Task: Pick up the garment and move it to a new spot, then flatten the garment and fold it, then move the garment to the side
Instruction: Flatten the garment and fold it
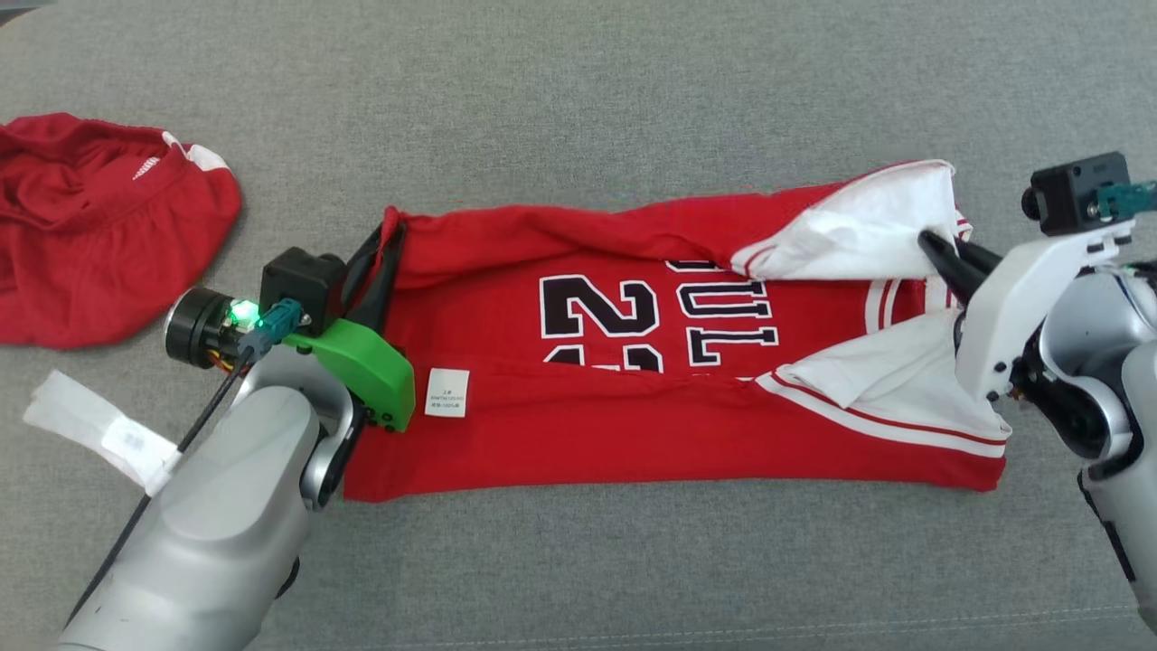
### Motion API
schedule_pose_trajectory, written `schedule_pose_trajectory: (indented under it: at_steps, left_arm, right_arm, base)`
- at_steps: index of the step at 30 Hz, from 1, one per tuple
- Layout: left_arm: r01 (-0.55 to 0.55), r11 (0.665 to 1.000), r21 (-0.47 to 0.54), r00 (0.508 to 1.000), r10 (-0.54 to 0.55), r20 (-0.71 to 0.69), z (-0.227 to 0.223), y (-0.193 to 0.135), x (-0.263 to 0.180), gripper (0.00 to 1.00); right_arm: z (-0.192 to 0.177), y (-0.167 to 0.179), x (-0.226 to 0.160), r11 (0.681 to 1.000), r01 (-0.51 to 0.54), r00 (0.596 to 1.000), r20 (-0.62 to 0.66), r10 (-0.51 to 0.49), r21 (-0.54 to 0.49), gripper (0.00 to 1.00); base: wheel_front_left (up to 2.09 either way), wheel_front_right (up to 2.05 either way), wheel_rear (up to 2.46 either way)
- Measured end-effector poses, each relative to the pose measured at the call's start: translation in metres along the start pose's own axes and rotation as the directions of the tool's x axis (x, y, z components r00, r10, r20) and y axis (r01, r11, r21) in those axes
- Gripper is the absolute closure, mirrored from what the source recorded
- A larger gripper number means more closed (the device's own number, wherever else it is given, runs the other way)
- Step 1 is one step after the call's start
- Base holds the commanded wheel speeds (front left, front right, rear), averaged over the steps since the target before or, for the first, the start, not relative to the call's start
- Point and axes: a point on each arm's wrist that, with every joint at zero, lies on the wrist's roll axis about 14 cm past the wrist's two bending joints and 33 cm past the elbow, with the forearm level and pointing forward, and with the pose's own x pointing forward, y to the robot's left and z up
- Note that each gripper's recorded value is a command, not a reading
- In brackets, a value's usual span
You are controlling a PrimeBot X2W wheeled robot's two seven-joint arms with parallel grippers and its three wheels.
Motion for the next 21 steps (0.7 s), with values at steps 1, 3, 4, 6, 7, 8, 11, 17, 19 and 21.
schedule_pose_trajectory:
  at_steps: [1,3,4,6,7,8,11,17,19,21]
  left_arm:
    - [-0.002,1.0,-0.002,1.0,0.002,-0.003,-0.002,-0.001,-0.003,1.0]
    - [-0.006,1.0,0.003,1.0,0.006,-0.004,-0.004,-0.001,-0.007,1.0]
    - [-0.01,1.0,0.002,1.0,0.01,-0.004,-0.004,0.0,-0.008,1.0]
    - [-0.014,1.0,-0.002,1.0,0.014,-0.011,-0.007,0.001,-0.01,1.0]
    - [-0.019,1.0,-0.009,1.0,0.019,-0.01,-0.007,0.002,-0.011,1.0]
    - [-0.023,1.0,-0.011,1.0,0.023,-0.009,-0.007,0.003,-0.01,1.0]
    - [-0.031,0.999,-0.013,1.0,0.031,0.001,-0.004,0.004,-0.008,0.92]
    - [-0.05,0.998,-0.028,0.999,0.05,0.007,-0.004,0.006,-0.009,0.0]
    - [-0.058,0.998,-0.034,0.998,0.058,0.014,-0.002,0.006,-0.009,0.0]
    - [-0.071,0.996,-0.049,0.997,0.072,0.022,0.0,0.007,-0.012,0.0]
  right_arm:
    - [-0.005,0.002,-0.004,1.0,-0.003,1.0,-0.008,0.003,0.005,1.0]
    - [-0.013,0.008,-0.011,1.0,-0.013,1.0,-0.023,0.014,0.012,1.0]
    - [-0.016,0.012,-0.014,1.0,-0.022,0.999,-0.026,0.022,0.017,1.0]
    - [-0.02,0.018,-0.02,0.999,-0.031,0.999,-0.031,0.032,0.022,1.0]
    - [-0.022,0.019,-0.023,0.999,-0.03,0.999,-0.033,0.031,0.022,1.0]
    - [-0.023,0.022,-0.024,0.999,-0.033,0.999,-0.031,0.033,0.028,1.0]
    - [-0.027,0.031,-0.028,0.998,-0.045,0.998,-0.035,0.046,0.041,1.0]
    - [-0.039,0.043,-0.034,0.996,-0.06,0.996,-0.062,0.064,0.07,0.56]
    - [-0.046,0.047,-0.036,0.995,-0.064,0.994,-0.081,0.07,0.08,0.0]
    - [-0.05,0.049,-0.039,0.994,-0.065,0.992,-0.098,0.073,0.083,0.0]
  base:
    - [0.0,0.0,0.0]
    - [0.0,0.0,0.0]
    - [0.0,0.0,0.0]
    - [0.0,0.0,0.0]
    - [0.0,0.0,0.0]
    - [0.0,0.0,0.0]
    - [0.0,0.0,0.0]
    - [0.0,0.0,0.0]
    - [0.0,0.0,0.0]
    - [0.0,0.0,0.0]
